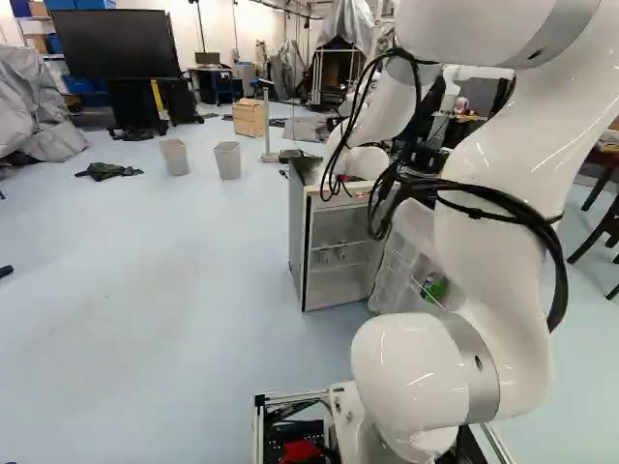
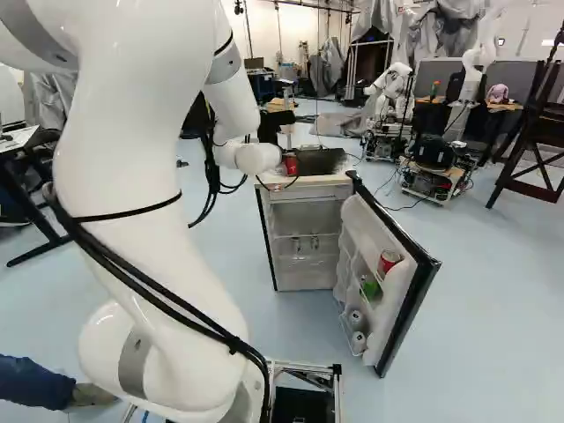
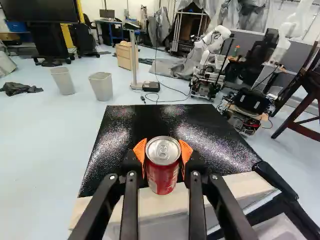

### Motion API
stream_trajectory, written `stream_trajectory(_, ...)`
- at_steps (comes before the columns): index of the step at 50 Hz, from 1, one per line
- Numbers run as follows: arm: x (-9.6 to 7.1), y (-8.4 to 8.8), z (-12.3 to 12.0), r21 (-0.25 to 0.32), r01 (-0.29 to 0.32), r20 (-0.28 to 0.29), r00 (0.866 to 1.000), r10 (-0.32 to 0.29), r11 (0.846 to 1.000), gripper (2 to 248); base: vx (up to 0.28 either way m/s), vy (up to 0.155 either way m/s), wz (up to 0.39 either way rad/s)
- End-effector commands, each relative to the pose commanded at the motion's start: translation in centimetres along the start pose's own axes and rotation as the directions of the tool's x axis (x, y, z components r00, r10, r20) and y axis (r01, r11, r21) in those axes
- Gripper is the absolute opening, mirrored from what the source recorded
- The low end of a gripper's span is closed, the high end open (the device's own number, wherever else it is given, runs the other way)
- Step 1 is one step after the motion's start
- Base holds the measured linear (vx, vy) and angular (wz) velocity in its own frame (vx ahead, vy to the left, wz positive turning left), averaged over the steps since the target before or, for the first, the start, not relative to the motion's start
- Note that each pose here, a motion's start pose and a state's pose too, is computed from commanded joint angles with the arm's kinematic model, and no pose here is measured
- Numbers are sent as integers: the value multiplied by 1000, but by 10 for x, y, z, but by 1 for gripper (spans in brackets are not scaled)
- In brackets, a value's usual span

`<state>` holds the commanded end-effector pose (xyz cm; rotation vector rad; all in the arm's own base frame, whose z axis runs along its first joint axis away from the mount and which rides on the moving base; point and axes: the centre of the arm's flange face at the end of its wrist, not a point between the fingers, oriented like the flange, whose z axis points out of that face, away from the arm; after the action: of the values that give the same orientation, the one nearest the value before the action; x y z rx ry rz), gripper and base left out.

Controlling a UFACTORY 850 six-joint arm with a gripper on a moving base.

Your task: Grab a drink from the fridge

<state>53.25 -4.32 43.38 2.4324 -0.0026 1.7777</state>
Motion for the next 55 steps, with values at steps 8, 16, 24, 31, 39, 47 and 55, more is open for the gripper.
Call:
stream_trajectory(8,-3,0,2,1,0,7,1000,0,1000,93,0,0,0)
stream_trajectory(16,-4,0,2,1,0,8,1000,0,1000,93,0,0,0)
stream_trajectory(24,-5,-1,3,1,0,10,1000,0,1000,93,0,0,0)
stream_trajectory(31,-6,-1,3,1,0,12,1000,0,1000,93,0,0,0)
stream_trajectory(39,-6,-1,3,1,0,12,1000,0,1000,93,0,0,0)
stream_trajectory(47,-8,-1,4,2,1,17,1000,-1,1000,93,0,0,0)
stream_trajectory(55,-9,-1,4,2,1,17,1000,-1,1000,93,0,0,0)
